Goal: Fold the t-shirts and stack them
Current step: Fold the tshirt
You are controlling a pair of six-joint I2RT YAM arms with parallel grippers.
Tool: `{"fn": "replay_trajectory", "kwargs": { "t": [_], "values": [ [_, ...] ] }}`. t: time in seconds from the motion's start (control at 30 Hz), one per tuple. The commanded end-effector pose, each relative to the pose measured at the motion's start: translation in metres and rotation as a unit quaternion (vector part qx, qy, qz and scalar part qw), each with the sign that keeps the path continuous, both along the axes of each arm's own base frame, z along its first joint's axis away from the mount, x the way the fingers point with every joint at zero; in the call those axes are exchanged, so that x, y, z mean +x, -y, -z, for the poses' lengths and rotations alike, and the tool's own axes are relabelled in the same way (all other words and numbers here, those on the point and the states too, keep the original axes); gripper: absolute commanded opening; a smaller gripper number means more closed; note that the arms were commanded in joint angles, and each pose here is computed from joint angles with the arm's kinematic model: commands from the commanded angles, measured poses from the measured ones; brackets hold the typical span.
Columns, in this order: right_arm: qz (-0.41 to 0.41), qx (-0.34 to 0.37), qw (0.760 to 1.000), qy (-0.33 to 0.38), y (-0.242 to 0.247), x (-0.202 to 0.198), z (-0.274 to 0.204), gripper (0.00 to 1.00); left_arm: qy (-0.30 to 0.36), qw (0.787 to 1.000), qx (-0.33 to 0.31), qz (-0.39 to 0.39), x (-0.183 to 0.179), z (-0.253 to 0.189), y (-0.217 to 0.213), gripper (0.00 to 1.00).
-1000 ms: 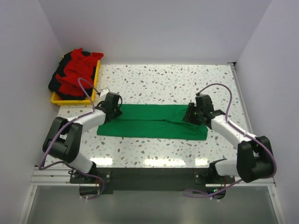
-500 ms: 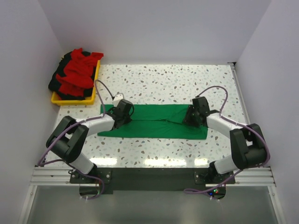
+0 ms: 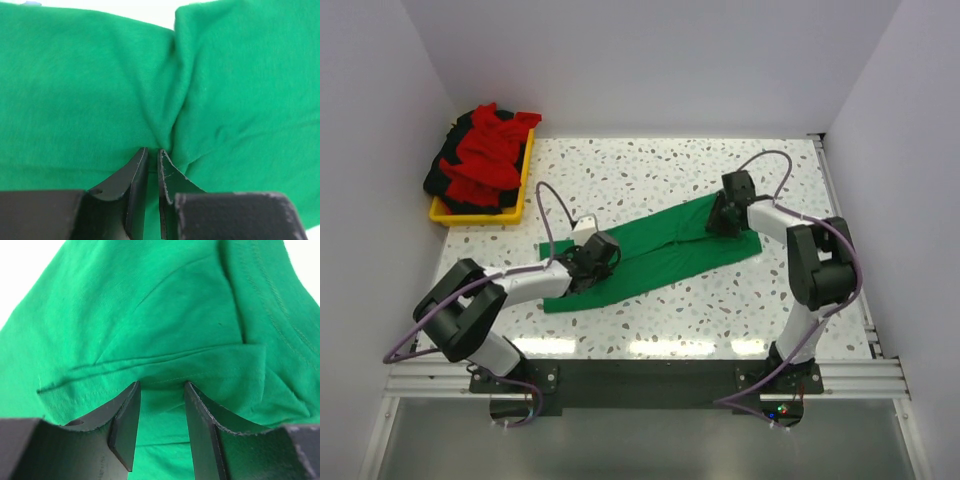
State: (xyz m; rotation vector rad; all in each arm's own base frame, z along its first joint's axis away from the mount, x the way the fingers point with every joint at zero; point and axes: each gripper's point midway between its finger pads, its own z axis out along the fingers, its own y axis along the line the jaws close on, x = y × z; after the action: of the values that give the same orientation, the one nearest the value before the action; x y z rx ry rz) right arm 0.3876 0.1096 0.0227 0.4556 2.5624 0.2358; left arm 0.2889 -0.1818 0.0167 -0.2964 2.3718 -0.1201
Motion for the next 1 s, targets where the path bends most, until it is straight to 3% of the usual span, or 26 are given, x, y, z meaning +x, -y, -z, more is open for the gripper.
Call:
{"fn": "replay_trajectory", "kwargs": {
  "t": [0.0, 0.33, 0.6, 0.8, 0.97],
  "values": [
    [-0.012, -0.045, 0.997, -0.054, 0.011, 0.005, 0.030, 0.45, -0.067, 0.997, 0.026, -0.012, -0.045, 0.024, -0.021, 0.18],
    [-0.065, -0.026, 0.995, -0.074, -0.020, 0.075, 0.047, 0.45, -0.085, 0.994, -0.055, 0.049, -0.094, 0.021, 0.042, 0.19],
    [-0.115, -0.052, 0.989, -0.075, -0.023, 0.108, 0.048, 0.47, -0.078, 0.985, -0.092, 0.126, -0.098, 0.007, 0.117, 0.19],
    [-0.125, -0.060, 0.990, -0.036, -0.026, 0.131, 0.007, 0.57, -0.063, 0.977, -0.107, 0.172, -0.095, -0.011, 0.159, 0.20],
    [-0.111, -0.076, 0.991, 0.007, -0.019, 0.138, -0.042, 0.60, -0.035, 0.978, -0.108, 0.177, -0.087, -0.034, 0.160, 0.22]
  ]
}}
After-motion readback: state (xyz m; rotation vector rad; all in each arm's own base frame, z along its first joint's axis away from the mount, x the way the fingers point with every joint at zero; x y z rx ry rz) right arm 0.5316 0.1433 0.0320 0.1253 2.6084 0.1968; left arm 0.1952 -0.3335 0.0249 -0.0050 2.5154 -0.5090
